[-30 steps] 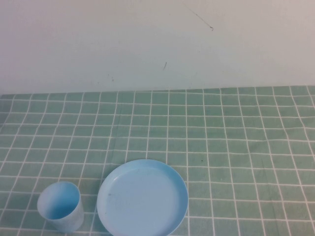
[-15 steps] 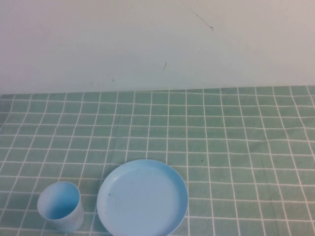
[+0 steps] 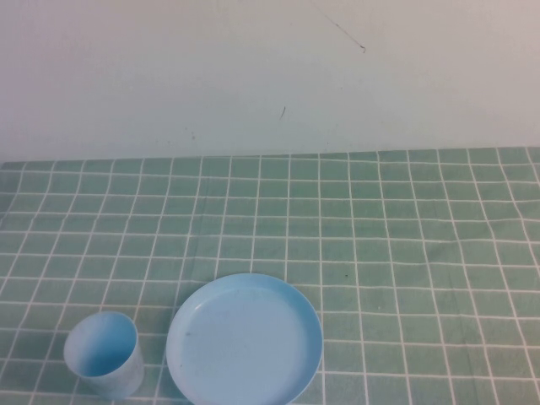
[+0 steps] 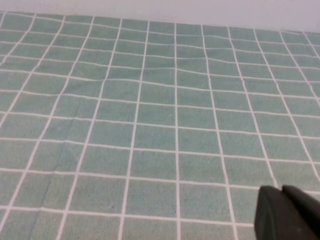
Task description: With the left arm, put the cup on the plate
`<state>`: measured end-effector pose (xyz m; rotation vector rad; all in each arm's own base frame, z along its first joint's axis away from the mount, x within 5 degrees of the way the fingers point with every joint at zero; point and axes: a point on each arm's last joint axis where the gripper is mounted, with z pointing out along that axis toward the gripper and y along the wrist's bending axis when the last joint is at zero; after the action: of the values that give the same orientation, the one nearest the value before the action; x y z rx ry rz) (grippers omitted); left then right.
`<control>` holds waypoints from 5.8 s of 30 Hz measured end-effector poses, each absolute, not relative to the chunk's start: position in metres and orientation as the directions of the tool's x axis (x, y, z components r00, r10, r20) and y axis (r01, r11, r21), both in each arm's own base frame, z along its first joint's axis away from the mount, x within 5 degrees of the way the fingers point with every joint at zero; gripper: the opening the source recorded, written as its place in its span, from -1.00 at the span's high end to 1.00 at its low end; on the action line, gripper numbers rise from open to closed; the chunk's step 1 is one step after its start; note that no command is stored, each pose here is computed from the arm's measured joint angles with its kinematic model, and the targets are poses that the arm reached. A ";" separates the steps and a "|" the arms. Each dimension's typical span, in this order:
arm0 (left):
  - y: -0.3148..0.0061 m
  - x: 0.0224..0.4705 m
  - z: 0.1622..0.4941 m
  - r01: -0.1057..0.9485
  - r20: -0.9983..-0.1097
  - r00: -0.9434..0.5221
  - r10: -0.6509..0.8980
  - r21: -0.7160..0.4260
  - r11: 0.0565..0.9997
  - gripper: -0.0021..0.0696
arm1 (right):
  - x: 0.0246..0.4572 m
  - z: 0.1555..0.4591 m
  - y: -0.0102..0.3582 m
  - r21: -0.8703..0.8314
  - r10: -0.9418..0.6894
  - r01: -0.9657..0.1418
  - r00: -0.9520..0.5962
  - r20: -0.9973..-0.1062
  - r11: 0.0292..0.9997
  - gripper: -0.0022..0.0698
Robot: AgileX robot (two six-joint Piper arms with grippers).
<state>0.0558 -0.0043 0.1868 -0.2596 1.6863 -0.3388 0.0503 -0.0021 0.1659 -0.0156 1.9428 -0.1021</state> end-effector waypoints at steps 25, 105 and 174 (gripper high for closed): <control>0.015 -0.020 0.349 0.501 -0.250 0.773 -0.582 -0.321 0.804 0.95 | 0.050 0.166 -0.002 -0.079 -0.060 0.038 -0.366 -0.929 0.996 0.95; -0.039 0.251 0.232 0.024 -0.095 -0.995 0.021 -0.029 0.999 -0.12 | 0.050 0.166 -0.002 -0.080 -0.060 0.038 -0.364 -0.929 0.996 0.95; -0.178 0.307 0.214 0.187 -0.035 -0.982 0.185 -0.076 0.979 0.03 | 0.050 0.166 -0.002 -0.080 -0.060 0.038 -0.364 -0.929 0.996 0.95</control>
<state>0.3067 -0.1783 0.2137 0.2912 3.0975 -0.1230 0.0504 -0.0022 0.1660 -0.0158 1.9408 -0.1028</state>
